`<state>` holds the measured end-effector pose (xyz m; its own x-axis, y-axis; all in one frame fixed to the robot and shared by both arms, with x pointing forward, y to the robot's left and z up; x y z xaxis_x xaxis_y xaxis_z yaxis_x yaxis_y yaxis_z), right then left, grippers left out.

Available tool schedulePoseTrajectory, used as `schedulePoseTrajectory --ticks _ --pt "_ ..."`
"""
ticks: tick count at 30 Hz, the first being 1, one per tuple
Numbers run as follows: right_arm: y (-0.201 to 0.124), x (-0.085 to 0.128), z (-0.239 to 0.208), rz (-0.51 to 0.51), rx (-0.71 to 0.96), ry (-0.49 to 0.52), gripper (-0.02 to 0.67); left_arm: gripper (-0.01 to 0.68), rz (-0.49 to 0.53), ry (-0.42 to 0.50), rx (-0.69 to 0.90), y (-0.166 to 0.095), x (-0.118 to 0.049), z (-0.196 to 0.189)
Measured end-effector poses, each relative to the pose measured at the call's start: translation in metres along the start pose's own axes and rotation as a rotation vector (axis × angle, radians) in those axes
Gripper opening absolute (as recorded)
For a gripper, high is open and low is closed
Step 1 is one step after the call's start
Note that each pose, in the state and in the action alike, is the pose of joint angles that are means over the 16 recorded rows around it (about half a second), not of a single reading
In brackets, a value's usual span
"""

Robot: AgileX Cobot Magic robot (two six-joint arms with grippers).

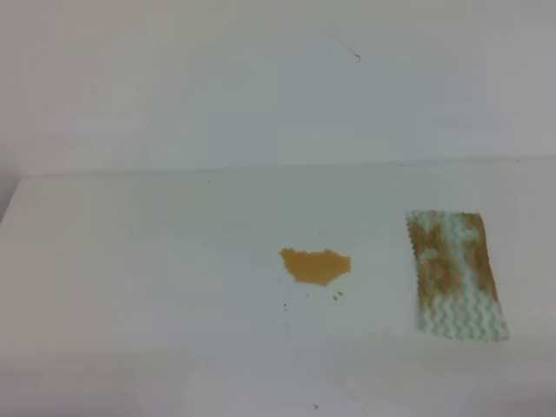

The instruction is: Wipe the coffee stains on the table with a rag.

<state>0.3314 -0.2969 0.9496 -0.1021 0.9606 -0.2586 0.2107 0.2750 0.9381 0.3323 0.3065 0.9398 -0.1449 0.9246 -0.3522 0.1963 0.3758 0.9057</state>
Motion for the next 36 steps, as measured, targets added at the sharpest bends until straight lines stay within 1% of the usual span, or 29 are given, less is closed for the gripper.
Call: schedulePoseTrajectory --ticks 19,36 --pt "0.0000 0.0000 0.0000 0.000 0.000 0.000 -0.003 0.001 0.000 0.002 0.005 -0.0004 0.0001 0.0003" --pt "0.0000 0.0000 0.0000 0.000 0.000 0.000 -0.003 0.001 0.001 -0.008 -0.021 0.0091 -0.0035 -0.0023"
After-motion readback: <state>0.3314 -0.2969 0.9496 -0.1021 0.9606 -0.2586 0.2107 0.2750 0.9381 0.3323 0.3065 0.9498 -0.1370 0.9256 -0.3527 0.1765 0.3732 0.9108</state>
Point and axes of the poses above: a point on each arm's last joint axis where the gripper is mounted, z pointing out along that axis toward the gripper, x along the wrist's bending axis when the last joint is at zero, y = z × x, the point moved 4 cm from there along z, pointing out along that axis toward the gripper, and after that the axes turned 12 degrees about -z, right-handed, at the moved point
